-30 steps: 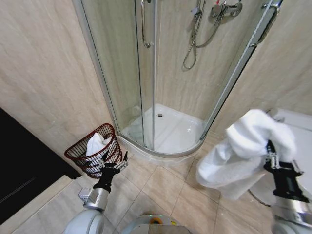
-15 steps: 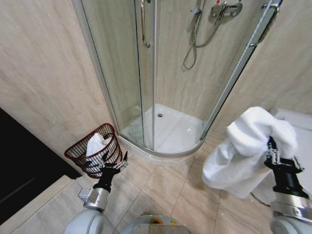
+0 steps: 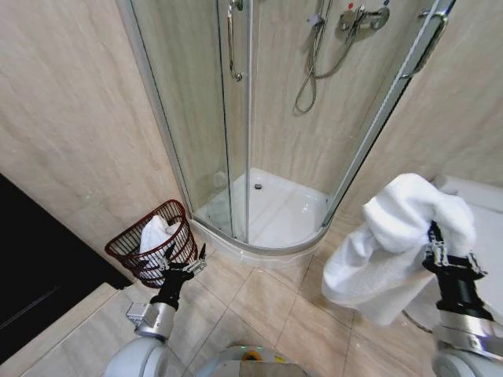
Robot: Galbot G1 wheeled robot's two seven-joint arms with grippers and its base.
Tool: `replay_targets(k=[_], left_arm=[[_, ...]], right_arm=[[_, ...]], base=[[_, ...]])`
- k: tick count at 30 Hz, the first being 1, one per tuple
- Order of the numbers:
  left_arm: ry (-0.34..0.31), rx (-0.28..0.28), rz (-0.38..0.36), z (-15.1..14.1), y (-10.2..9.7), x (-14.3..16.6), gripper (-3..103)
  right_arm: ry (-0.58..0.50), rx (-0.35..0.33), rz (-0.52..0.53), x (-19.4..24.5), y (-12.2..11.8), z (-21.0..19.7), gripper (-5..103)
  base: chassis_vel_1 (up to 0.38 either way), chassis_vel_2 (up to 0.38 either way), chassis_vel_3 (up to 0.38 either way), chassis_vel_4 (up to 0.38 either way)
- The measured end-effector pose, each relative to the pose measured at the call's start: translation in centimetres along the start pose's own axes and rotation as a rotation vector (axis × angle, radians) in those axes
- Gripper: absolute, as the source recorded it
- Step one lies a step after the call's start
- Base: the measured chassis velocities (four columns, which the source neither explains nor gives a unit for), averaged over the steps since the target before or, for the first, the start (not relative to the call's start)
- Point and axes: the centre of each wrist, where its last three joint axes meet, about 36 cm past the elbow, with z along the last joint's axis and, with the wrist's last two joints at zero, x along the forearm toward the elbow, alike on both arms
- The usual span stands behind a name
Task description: Discard the used towel into the hamper.
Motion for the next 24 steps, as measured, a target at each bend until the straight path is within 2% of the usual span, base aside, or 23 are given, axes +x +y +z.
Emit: replay_targets(k=[24], left_arm=[[0.0,0.0,0.0,0.0,0.0,0.0,100]], right_arm=[[-0.01,-0.01,-0.018,-0.21,0.67,0.12,20]], base=[[0.0,0.0,0.0,0.0]])
